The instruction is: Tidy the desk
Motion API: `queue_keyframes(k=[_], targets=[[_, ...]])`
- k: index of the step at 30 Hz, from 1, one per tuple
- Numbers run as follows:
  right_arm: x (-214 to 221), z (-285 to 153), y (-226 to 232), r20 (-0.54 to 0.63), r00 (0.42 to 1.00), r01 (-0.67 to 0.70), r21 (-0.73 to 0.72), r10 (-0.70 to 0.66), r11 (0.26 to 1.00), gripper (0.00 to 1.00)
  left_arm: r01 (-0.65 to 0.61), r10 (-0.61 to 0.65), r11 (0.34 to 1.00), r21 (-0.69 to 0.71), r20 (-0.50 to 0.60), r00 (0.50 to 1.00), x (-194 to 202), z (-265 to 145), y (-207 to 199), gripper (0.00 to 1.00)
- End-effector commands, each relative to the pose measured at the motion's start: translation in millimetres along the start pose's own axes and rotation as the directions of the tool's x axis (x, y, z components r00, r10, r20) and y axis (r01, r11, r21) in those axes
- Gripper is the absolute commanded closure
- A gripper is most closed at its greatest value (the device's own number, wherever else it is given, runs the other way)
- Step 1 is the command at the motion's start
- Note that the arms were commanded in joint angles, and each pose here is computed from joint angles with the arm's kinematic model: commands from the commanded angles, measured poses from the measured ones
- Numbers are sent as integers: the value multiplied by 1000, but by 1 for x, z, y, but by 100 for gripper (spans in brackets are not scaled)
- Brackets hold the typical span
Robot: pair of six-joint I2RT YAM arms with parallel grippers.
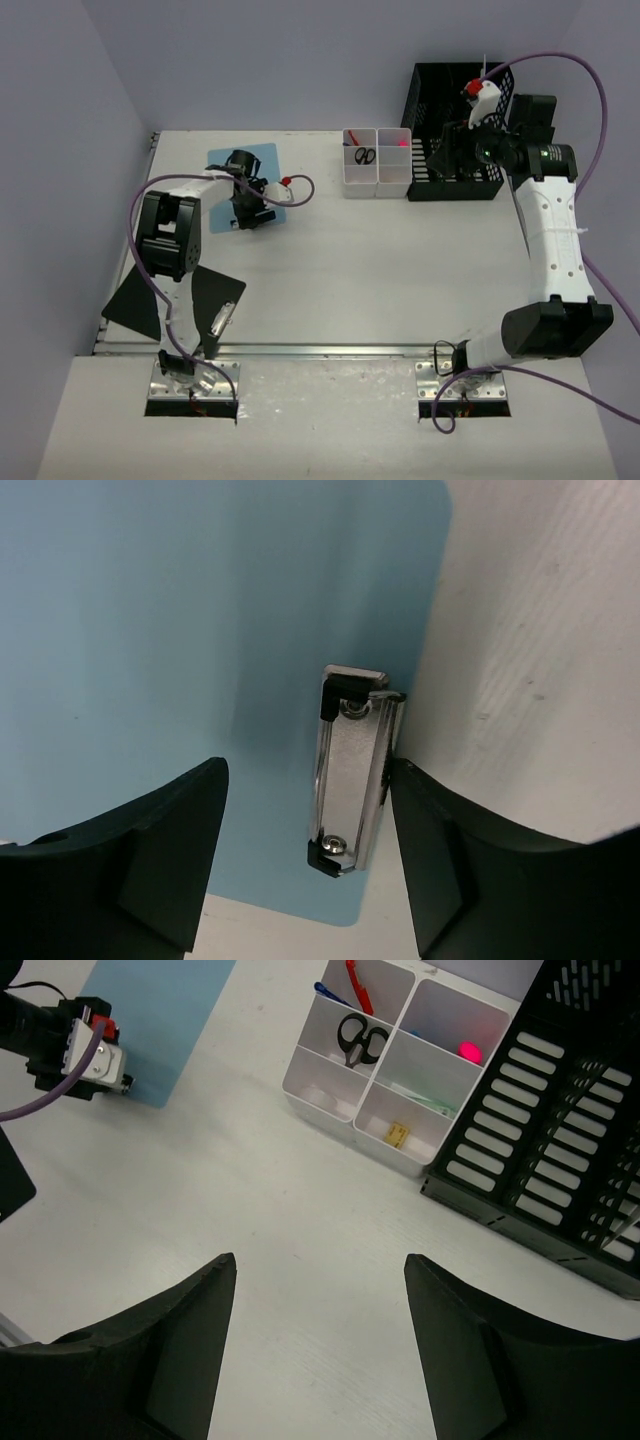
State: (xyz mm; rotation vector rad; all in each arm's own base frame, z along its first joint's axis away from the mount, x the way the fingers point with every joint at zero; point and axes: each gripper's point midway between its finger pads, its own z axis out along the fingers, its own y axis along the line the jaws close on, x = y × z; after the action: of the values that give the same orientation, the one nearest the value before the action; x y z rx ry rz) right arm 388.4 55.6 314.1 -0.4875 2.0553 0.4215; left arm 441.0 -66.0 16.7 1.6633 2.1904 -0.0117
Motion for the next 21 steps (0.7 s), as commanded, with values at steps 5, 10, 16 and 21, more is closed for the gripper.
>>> queue_keyframes(k=[5,10,16,21], targets=[[-8,-4,7,32,999,31,-22,-31,999,32,-55,52,998,39,74,996,-1,-3,14,47],[-8,-2,8,28,999,26,-31,-25,999,32,-47,35,992,113,101,994,-4,-3,-6,70],[-8,-2,14,34,999,22,-45,-20,999,32,60,-91,982,178,176,980,-22,-17,-22,100],[-14,-7,18,65,998,11,-33,-9,999,32,214,-267,959,185,345,900,-75,-62,-5,100]])
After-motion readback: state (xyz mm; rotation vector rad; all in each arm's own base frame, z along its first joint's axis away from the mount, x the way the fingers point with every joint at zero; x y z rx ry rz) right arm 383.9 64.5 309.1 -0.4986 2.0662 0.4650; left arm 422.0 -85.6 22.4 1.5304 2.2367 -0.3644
